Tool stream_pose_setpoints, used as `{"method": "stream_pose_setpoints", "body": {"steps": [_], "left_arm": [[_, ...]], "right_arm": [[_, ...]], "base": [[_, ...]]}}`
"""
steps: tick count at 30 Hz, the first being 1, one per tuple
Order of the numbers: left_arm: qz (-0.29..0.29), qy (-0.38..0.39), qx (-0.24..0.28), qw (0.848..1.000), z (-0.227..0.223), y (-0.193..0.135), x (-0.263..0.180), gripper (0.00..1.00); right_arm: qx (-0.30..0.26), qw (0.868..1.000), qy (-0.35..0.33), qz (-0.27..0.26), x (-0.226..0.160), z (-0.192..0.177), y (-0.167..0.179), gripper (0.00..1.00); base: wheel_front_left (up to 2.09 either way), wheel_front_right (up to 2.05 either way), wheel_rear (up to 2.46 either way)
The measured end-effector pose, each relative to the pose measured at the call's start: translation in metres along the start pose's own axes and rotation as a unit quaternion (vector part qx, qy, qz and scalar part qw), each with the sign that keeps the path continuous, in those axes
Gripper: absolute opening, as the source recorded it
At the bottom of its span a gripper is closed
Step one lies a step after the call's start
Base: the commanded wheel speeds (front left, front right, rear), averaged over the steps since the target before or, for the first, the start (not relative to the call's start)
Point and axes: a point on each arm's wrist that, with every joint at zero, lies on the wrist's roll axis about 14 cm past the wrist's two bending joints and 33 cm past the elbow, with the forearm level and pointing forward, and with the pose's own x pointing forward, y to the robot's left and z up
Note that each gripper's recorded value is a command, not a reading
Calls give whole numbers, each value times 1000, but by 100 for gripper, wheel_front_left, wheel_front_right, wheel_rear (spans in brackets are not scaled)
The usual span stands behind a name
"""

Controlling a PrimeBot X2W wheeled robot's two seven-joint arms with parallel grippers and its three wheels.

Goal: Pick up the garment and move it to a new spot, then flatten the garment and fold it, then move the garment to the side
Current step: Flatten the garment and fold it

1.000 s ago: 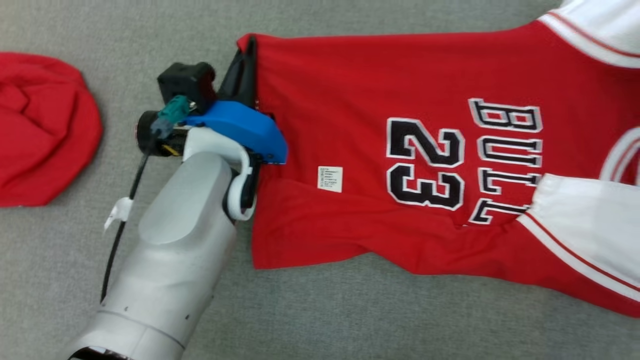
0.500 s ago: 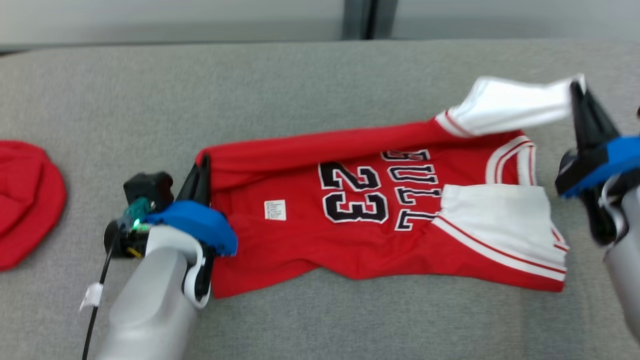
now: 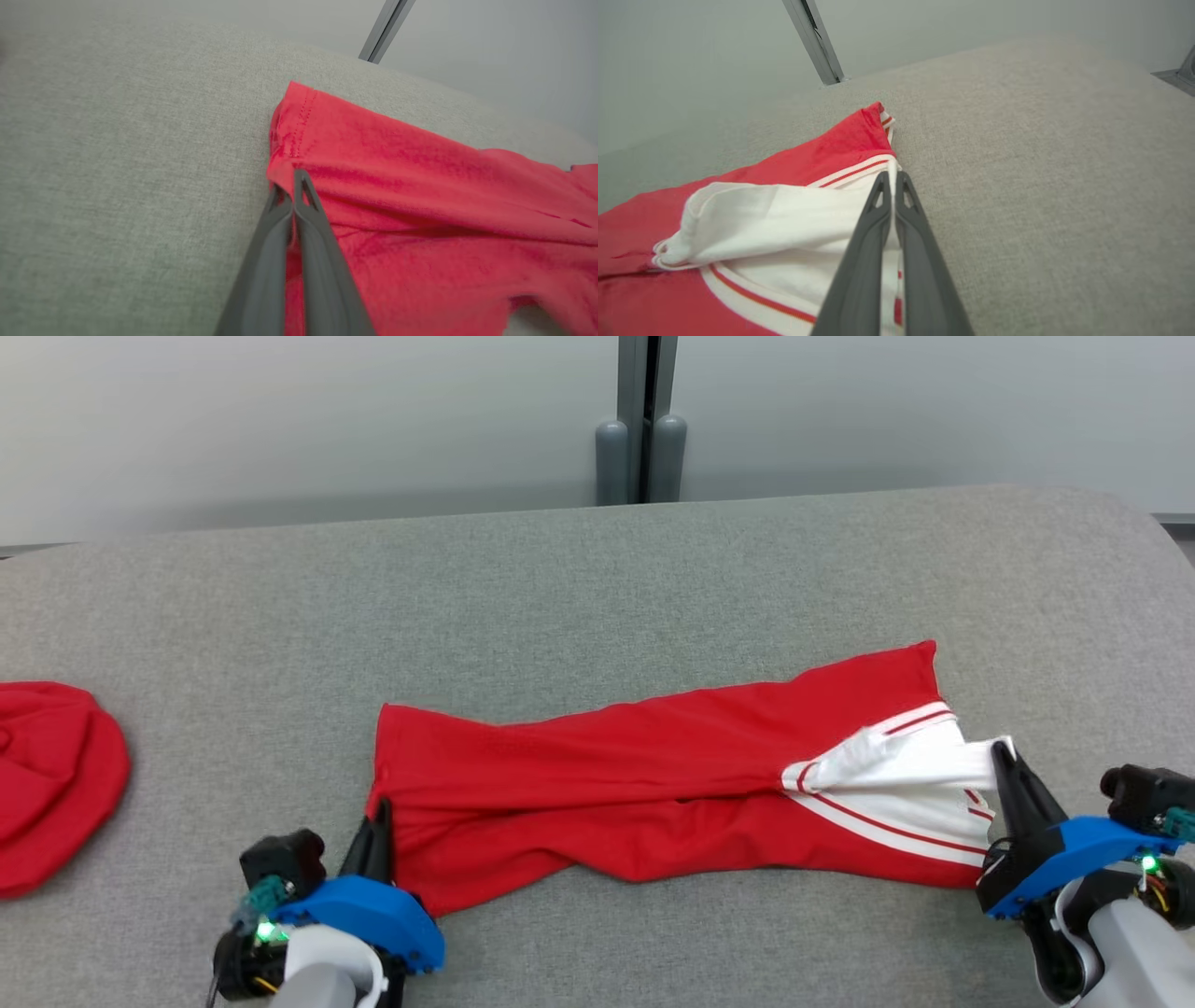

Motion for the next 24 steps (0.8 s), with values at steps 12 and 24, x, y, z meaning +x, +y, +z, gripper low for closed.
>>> {"method": "stream_pose_setpoints", "body": {"steps": [12, 24], "left_arm": [[22, -28, -18, 999, 4, 8, -23, 100], [53, -56, -33, 997, 9, 19, -48, 100]], "right_arm": [[9, 1000, 6, -5, 3, -5, 4, 100], [-16, 997, 76, -15, 20, -42, 4, 100]], "base": [[0, 0, 0], [0, 0, 0]]}}
